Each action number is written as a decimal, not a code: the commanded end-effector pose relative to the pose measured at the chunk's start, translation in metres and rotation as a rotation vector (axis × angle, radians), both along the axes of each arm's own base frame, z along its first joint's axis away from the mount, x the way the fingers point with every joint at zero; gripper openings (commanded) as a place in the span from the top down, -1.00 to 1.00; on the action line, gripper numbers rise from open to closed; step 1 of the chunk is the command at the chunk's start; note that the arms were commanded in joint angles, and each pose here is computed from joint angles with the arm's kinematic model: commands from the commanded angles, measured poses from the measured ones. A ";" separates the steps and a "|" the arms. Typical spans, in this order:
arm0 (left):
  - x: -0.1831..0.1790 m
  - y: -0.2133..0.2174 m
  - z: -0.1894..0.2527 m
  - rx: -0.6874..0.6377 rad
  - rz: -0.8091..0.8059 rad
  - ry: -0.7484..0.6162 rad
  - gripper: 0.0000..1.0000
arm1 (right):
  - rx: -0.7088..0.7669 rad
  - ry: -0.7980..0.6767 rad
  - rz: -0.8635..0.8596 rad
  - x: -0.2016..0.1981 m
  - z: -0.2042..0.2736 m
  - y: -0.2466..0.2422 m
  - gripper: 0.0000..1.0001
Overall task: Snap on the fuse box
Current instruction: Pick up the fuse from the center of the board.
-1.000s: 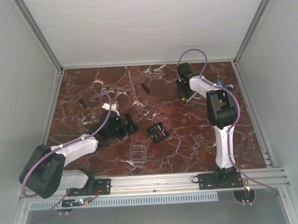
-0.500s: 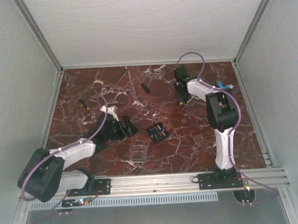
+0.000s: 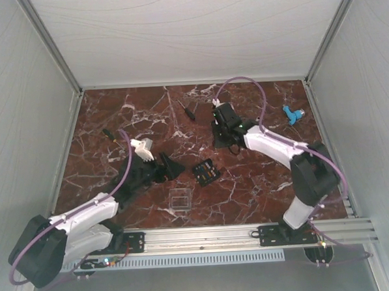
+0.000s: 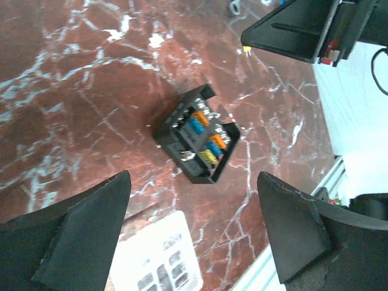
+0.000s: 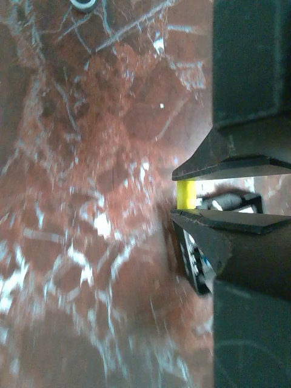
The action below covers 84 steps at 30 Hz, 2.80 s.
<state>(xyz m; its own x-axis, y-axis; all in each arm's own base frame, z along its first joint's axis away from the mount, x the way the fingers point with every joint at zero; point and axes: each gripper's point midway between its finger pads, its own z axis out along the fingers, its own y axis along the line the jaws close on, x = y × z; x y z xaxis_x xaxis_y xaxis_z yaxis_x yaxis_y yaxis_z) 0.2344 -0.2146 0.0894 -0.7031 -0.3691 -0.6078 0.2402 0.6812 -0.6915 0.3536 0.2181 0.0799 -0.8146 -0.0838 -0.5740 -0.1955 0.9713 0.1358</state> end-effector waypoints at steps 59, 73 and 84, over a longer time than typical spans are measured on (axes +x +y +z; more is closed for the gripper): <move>0.009 -0.079 0.115 -0.093 -0.050 -0.547 1.00 | 0.574 -0.320 0.060 -0.102 0.138 0.077 0.45; -0.021 -0.055 0.117 -0.152 -0.402 -0.624 1.00 | 0.540 -0.542 0.652 -0.115 0.176 0.045 0.11; -0.062 -0.055 0.130 -0.242 -0.745 -0.655 1.00 | 0.624 -0.484 1.055 -0.163 0.186 0.069 0.08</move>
<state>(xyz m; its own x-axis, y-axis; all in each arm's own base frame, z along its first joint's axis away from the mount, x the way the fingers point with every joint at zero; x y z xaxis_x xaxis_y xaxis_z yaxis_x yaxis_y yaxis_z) 0.1959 -0.2630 0.1878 -0.4406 -0.1684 -0.8818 0.8457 0.2517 -0.4706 0.2147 0.2778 0.2513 -0.3136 -0.1422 -0.9388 -0.9157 0.3068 0.2595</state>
